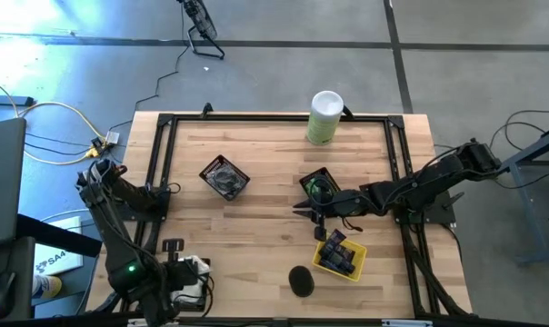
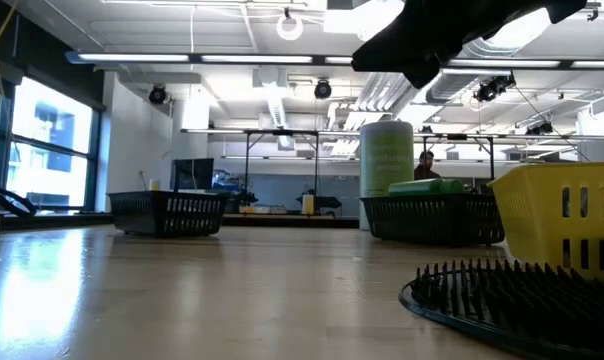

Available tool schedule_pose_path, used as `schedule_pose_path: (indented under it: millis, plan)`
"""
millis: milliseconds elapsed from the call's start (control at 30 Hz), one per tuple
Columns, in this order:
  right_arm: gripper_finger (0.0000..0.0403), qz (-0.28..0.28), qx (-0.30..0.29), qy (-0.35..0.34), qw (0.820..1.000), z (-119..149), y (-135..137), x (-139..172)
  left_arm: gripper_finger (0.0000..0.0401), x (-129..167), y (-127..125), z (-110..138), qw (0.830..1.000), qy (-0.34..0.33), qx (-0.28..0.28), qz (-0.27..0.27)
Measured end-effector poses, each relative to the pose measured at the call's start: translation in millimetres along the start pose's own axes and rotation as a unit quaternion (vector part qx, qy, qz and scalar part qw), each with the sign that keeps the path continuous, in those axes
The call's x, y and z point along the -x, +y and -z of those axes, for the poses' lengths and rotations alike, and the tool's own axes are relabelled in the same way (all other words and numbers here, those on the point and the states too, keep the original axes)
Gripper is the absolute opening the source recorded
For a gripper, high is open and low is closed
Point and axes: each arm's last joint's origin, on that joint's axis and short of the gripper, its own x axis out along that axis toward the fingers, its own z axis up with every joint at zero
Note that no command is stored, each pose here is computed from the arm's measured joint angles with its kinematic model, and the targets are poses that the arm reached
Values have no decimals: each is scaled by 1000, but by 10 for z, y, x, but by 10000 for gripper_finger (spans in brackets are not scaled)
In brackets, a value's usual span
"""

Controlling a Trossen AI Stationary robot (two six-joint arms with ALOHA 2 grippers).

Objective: Pick & Place Travel size toiletries
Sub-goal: Put the cotton pack into the bottom left black bin

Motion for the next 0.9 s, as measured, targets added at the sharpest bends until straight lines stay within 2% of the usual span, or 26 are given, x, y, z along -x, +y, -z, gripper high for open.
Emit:
schedule_pose_path:
  millis: [100,300,533,700,900]
  plan:
    - [55,0,12,1,1000,1,1,0,0,13,-54,34,1000,-2,3,19]
    - [55,0,13,1,1000,1,-1,0,0,44,-113,149,1000,-1,7,23]
    - [55,0,13,1,1000,1,-1,0,0,70,-138,225,999,-37,3,6]
    - [55,0,11,1,1000,1,0,0,0,59,-112,227,999,-37,0,-9]
    - [55,0,10,1,1000,1,1,0,0,-198,-103,305,999,-27,-5,-26]
